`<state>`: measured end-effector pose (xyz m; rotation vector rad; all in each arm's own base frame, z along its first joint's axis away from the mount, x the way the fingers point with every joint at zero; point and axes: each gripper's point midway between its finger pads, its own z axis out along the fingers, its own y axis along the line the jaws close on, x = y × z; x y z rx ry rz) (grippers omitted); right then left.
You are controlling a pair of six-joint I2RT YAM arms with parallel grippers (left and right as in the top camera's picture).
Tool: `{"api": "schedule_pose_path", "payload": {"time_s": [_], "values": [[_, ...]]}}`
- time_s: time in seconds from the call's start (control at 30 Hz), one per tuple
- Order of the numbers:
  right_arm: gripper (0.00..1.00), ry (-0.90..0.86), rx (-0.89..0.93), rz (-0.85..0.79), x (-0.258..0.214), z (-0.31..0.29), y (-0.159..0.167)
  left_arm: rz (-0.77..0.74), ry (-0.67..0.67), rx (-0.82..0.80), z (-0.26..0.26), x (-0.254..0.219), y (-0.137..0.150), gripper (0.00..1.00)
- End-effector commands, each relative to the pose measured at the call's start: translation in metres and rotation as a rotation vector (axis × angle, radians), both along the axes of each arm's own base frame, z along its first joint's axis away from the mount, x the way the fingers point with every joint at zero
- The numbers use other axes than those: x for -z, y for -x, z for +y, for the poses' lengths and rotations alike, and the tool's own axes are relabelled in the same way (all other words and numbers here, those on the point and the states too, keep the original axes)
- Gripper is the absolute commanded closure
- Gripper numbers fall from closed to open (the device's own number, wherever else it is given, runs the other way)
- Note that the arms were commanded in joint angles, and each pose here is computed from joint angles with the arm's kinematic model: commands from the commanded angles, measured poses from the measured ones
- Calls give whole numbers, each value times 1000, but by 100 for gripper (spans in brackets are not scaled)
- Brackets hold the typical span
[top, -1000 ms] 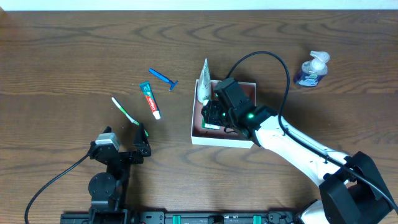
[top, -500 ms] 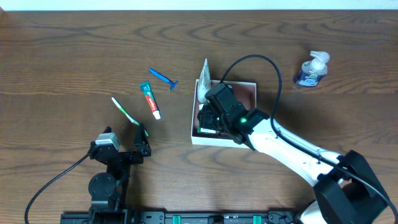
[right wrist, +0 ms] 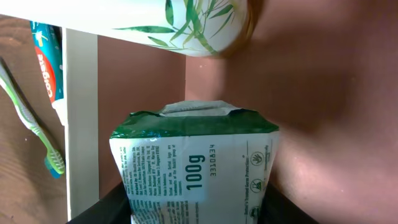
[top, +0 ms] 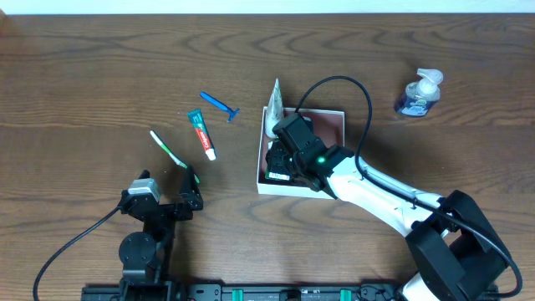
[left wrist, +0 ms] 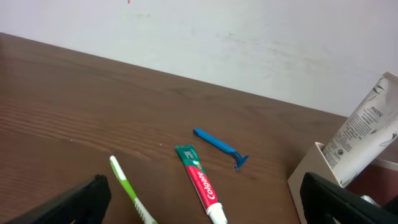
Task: Pack container
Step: 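Move the soap packet into the box and release it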
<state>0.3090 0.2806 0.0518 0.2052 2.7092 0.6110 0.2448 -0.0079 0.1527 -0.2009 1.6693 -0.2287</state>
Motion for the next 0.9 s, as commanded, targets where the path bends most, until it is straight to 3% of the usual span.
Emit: {"api": "schedule_pose_path", "payload": {"time_s": [0.0,0.87], "values": [[52,7,3,-3,3,3,2,47,-18,4,0,16,1,2],[50,11,-13,-24,-1,4,0,47,-18,4,0,16,1,2]]}}
